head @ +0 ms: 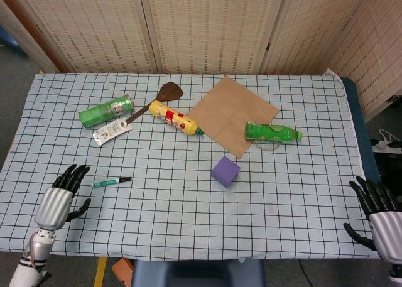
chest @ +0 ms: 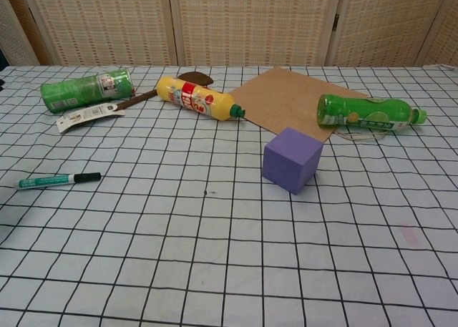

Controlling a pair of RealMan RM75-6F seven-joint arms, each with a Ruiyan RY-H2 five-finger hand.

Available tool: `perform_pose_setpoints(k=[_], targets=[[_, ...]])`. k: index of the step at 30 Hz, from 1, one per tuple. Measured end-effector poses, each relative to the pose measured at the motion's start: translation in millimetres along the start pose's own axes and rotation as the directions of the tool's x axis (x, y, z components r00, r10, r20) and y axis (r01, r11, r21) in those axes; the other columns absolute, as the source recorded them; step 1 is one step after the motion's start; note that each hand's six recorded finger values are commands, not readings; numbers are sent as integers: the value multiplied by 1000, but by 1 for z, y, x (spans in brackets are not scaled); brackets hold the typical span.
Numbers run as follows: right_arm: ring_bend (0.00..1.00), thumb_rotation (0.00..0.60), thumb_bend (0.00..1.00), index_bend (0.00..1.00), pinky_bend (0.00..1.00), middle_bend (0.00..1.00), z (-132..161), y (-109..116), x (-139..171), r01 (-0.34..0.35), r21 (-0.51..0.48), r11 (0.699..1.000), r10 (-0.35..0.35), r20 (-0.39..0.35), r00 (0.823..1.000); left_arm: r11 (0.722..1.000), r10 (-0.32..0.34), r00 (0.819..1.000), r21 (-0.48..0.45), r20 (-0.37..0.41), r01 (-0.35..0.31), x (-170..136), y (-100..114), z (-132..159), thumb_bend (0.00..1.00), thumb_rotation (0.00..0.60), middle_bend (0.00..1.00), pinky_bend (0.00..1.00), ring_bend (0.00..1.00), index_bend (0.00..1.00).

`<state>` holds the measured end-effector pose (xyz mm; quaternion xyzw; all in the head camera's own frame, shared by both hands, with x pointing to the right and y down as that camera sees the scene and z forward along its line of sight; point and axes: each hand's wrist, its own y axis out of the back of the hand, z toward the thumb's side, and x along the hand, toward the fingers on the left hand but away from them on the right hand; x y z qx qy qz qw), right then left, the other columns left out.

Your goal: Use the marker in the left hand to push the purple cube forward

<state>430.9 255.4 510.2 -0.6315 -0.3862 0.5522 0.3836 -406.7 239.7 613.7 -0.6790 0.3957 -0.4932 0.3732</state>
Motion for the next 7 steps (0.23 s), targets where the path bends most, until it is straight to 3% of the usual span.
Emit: perform_pose_setpoints(k=[3,7], targets=[[0,600,129,0,0,0,3,-2,1,1,5,1000,-1,-14,1000,998,-46,997,-56,-61,42,-25,3,-8,344,600,14,185,0,22],[0,600,129,0,0,0,5,-3,7,-11,5,1000,12,-26,1000,998,-69,995,-13,-73,68,-31,11,-5,343,600,12,186,0,21]])
